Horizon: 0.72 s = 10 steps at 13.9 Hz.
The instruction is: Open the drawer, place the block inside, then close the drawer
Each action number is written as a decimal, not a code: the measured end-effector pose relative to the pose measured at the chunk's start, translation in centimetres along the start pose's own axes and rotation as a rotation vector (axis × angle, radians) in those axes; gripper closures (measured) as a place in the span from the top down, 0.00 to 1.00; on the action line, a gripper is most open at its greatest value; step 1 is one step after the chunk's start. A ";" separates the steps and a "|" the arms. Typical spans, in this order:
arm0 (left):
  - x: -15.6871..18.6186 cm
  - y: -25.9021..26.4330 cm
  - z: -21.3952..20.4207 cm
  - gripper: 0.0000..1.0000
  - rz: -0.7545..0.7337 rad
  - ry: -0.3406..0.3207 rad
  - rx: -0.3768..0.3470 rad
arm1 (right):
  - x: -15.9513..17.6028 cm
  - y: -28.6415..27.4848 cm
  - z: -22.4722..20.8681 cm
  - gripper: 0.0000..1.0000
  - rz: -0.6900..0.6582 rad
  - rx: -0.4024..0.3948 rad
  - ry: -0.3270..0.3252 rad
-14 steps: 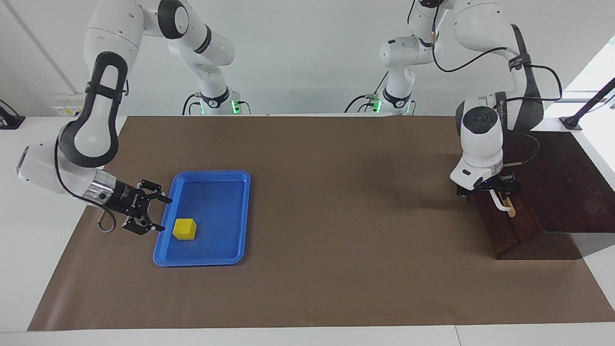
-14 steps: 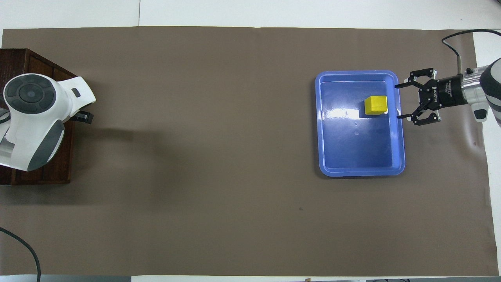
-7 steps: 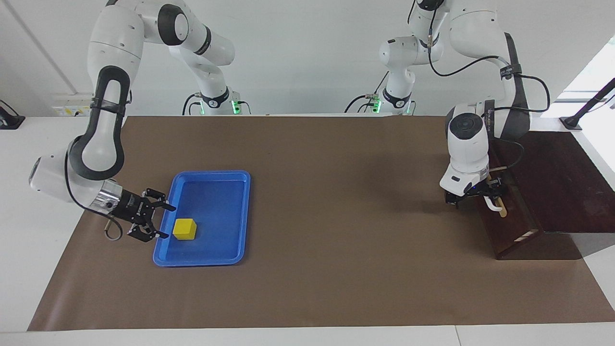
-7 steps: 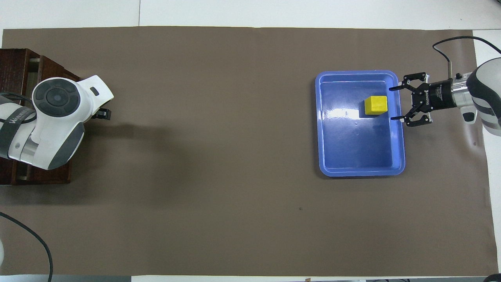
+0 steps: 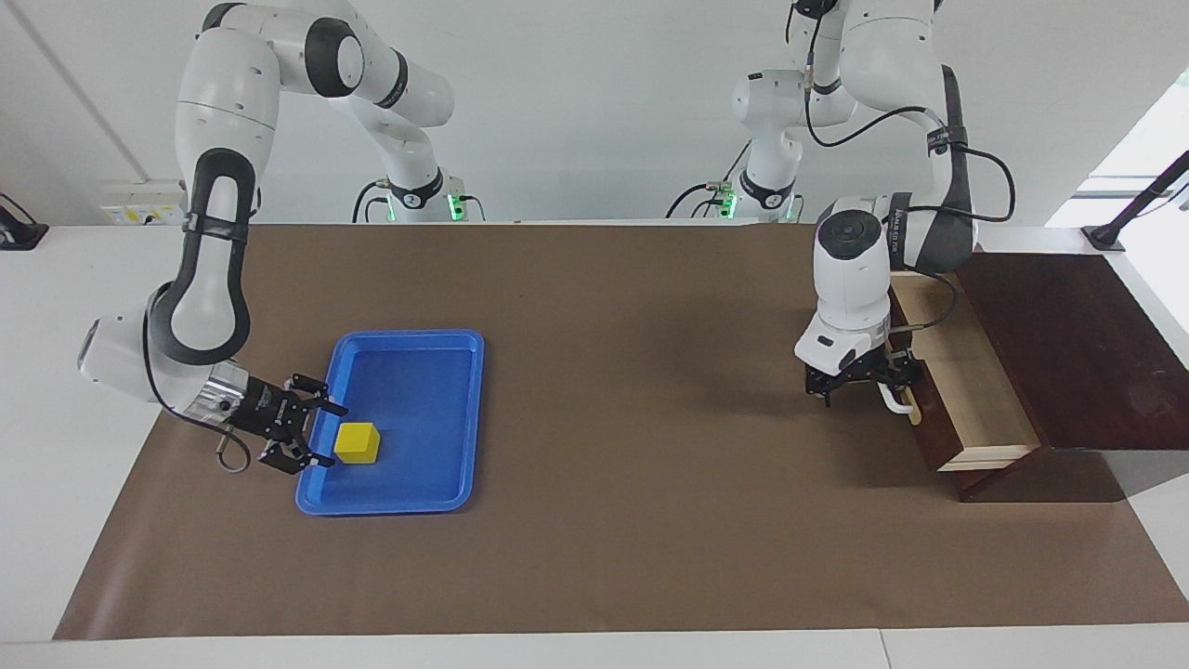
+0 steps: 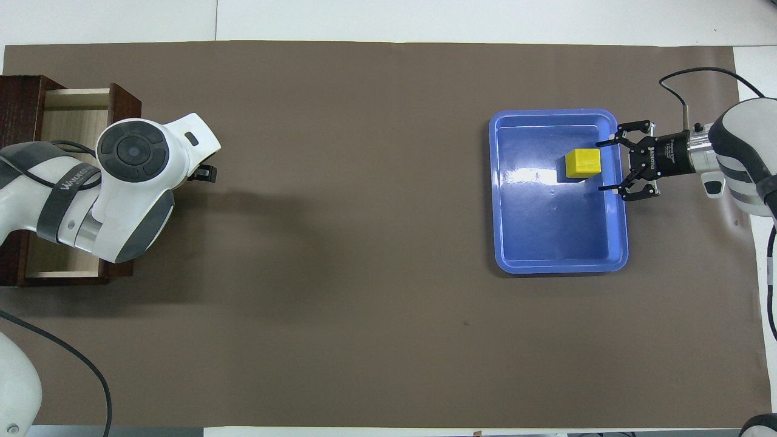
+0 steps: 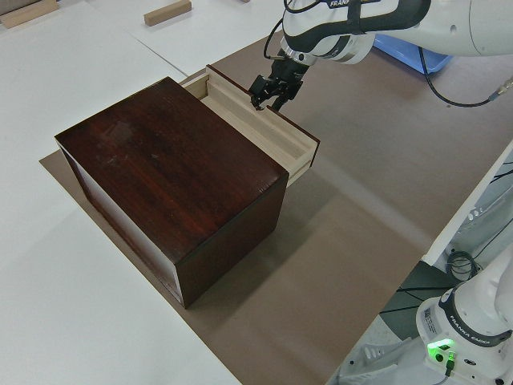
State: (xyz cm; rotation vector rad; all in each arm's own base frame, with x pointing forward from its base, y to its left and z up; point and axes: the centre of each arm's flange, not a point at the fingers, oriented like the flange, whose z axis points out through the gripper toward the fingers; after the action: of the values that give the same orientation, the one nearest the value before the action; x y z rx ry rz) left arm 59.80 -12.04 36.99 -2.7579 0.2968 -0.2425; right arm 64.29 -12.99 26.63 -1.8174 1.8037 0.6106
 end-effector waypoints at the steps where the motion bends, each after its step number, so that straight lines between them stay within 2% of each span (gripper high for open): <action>1: 0.0 0.1 -0.1 1.00 -0.001 0.001 -0.003 | 0.0 0.0 0.1 0.96 0.001 0.001 -0.004; 10: 0.1 3.4 -1.2 1.00 0.005 0.001 -0.039 | -0.3 -0.1 0.6 0.96 0.017 0.006 -0.021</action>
State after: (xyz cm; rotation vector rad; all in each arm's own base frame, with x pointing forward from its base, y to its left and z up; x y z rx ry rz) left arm 59.03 -15.55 36.92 -2.7954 0.3115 -0.2391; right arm 64.42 -12.39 26.34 -1.7867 1.8072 0.6280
